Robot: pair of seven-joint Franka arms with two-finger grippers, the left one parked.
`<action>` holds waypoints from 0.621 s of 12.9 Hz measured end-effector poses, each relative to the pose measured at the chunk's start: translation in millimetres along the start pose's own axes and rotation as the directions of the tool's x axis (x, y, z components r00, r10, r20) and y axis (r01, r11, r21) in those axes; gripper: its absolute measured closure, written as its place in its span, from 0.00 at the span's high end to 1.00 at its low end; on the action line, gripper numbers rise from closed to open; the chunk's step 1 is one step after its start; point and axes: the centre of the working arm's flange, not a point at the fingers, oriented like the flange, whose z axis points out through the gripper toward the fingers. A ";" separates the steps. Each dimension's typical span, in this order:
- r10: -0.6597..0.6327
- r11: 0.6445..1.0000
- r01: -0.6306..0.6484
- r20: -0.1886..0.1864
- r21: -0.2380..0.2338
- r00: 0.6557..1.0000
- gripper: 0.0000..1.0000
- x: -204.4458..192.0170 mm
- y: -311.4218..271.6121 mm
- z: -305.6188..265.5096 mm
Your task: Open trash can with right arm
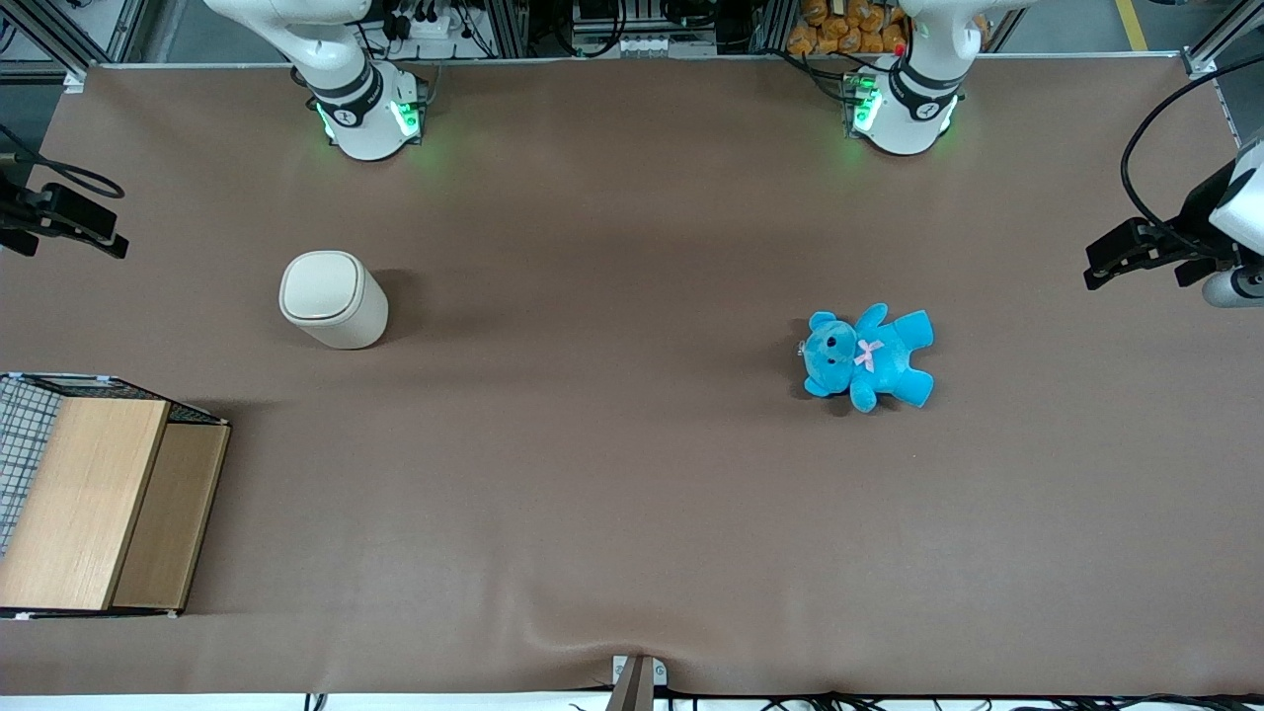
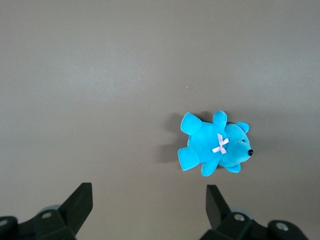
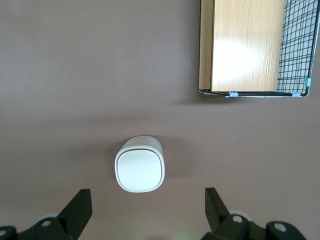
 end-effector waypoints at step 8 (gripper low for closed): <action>-0.017 0.999 0.012 0.135 0.039 0.991 0.97 -1.9 -10.2 41.7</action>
